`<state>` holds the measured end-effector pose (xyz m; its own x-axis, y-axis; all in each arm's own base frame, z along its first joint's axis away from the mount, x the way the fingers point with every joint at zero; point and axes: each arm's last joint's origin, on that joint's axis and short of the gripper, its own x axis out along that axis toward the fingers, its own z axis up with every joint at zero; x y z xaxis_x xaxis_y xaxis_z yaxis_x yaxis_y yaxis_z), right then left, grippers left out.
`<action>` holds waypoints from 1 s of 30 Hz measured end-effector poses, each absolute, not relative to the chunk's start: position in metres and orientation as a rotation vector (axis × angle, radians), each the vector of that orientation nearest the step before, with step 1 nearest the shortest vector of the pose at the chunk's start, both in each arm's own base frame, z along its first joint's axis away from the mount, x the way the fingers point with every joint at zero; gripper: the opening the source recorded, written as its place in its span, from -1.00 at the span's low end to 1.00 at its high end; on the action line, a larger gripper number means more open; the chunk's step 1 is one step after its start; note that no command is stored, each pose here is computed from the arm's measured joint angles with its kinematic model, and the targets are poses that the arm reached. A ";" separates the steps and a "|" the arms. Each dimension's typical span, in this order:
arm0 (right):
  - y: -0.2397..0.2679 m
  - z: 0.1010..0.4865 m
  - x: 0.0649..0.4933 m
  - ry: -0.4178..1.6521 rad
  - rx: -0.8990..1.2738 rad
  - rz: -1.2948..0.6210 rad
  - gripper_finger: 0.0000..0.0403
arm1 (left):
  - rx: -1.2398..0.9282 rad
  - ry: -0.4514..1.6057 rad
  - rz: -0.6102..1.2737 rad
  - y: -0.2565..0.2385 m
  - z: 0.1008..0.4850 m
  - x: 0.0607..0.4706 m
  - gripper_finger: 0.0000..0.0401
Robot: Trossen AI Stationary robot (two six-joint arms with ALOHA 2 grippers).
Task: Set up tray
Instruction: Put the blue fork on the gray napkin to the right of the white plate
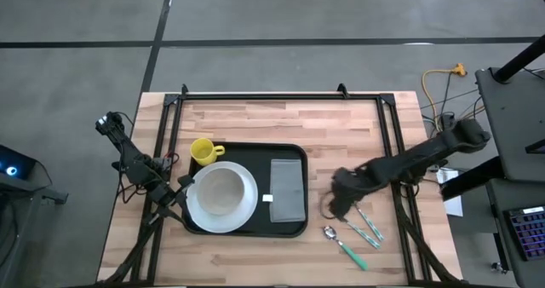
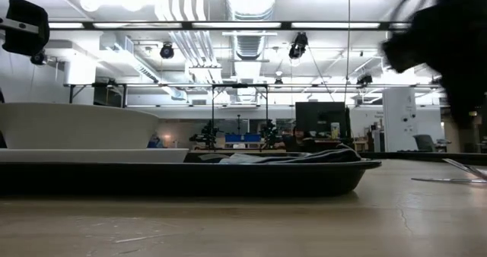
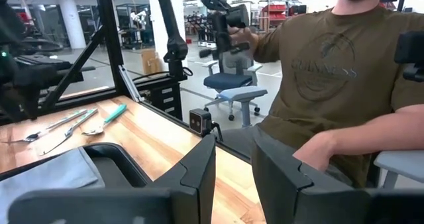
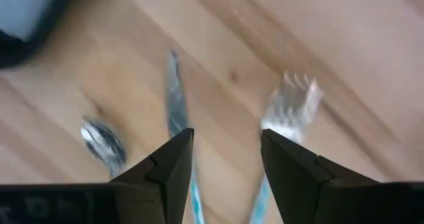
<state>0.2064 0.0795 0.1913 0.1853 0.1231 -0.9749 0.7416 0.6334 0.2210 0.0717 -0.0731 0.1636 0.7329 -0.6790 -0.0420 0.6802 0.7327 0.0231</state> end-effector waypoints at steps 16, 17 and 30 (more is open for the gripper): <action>0.127 0.182 0.146 1.334 0.912 -0.638 -0.17 | 0.038 0.031 -0.748 -0.073 0.164 0.072 -0.60; 0.129 0.181 0.147 1.349 0.902 -0.643 -0.17 | 0.038 0.031 -0.748 -0.073 0.164 0.072 -0.60; 0.134 0.171 0.151 1.418 0.872 -0.670 -0.17 | 0.037 0.031 -0.748 -0.073 0.164 0.072 -0.60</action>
